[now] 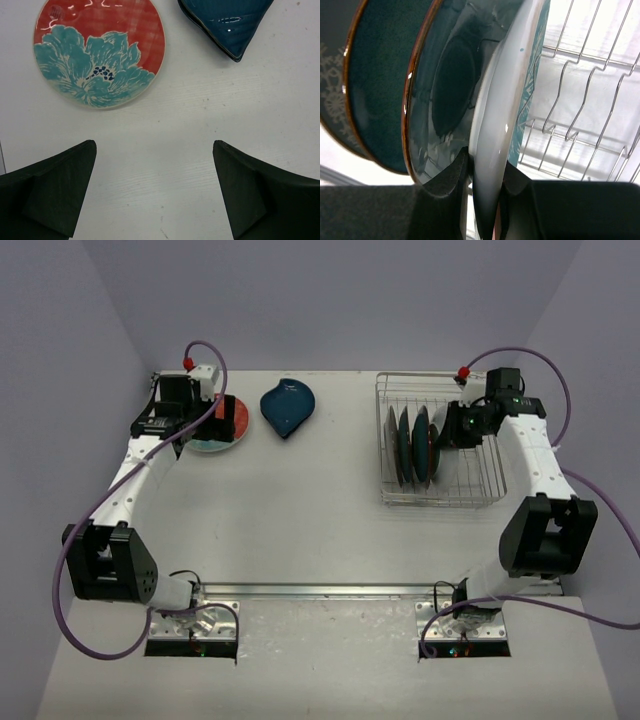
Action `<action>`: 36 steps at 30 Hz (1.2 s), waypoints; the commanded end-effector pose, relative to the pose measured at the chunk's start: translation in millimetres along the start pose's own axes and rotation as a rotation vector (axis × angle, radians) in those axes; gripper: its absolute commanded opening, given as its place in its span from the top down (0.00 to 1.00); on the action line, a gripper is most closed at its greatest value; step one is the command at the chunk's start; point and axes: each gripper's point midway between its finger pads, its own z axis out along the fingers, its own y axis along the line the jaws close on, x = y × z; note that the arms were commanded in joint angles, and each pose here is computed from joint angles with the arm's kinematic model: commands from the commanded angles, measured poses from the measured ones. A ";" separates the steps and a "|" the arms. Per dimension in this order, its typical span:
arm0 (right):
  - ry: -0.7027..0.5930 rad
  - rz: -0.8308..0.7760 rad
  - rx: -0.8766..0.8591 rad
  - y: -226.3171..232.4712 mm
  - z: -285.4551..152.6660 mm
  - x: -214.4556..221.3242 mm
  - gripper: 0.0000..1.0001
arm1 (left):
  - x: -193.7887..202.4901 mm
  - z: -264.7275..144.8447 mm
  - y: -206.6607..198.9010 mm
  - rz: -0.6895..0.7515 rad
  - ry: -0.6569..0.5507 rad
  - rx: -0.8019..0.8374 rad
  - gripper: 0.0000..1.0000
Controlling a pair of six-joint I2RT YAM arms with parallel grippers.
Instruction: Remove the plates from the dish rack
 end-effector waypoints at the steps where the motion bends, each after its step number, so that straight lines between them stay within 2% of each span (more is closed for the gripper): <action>1: -0.221 0.005 -0.129 27.2 -54.6 -63.1 1.00 | -24.5 -6.3 -2.3 -0.018 -0.058 -0.007 0.00; 4: -0.268 0.033 -0.159 26.1 -77.1 -76.5 1.00 | -27.1 -6.3 -4.0 -0.034 -0.052 0.001 0.00; 8: -0.340 -0.013 -0.163 26.6 -109.0 -96.6 1.00 | -35.7 -9.0 -6.7 -0.052 -0.053 0.016 0.00; 11: -0.433 -0.199 -0.149 37.5 -140.5 -111.2 1.00 | -45.6 -14.6 -15.6 -0.074 -0.063 0.066 0.00; 16: -0.571 -0.509 -0.113 57.1 -171.7 -128.0 1.00 | -63.7 -31.6 -48.6 -0.131 -0.108 0.254 0.00; 20: -0.721 -0.968 -0.001 104.2 -190.0 -141.8 1.00 | -80.7 -56.2 -77.2 -0.177 -0.171 0.417 0.03; 23: -0.847 -1.272 0.045 156.7 -200.3 -144.1 1.00 | -87.2 -70.1 -90.1 -0.199 -0.176 0.497 0.03; 27: -0.990 -1.691 0.062 226.6 -197.7 -124.8 1.00 | -93.6 -92.2 -100.8 -0.234 -0.163 0.611 0.01; 30: -1.091 -2.052 0.078 264.3 -179.2 -78.5 1.00 | -94.1 -112.4 -108.2 -0.247 -0.132 0.706 0.00; 33: -1.149 -2.264 0.067 283.4 -157.8 -43.2 1.00 | -87.2 -127.1 -117.7 -0.238 -0.090 0.791 0.00; 36: -1.198 -2.366 0.003 300.5 -140.2 -7.0 1.00 | -72.8 -138.8 -130.7 -0.233 -0.030 0.907 0.00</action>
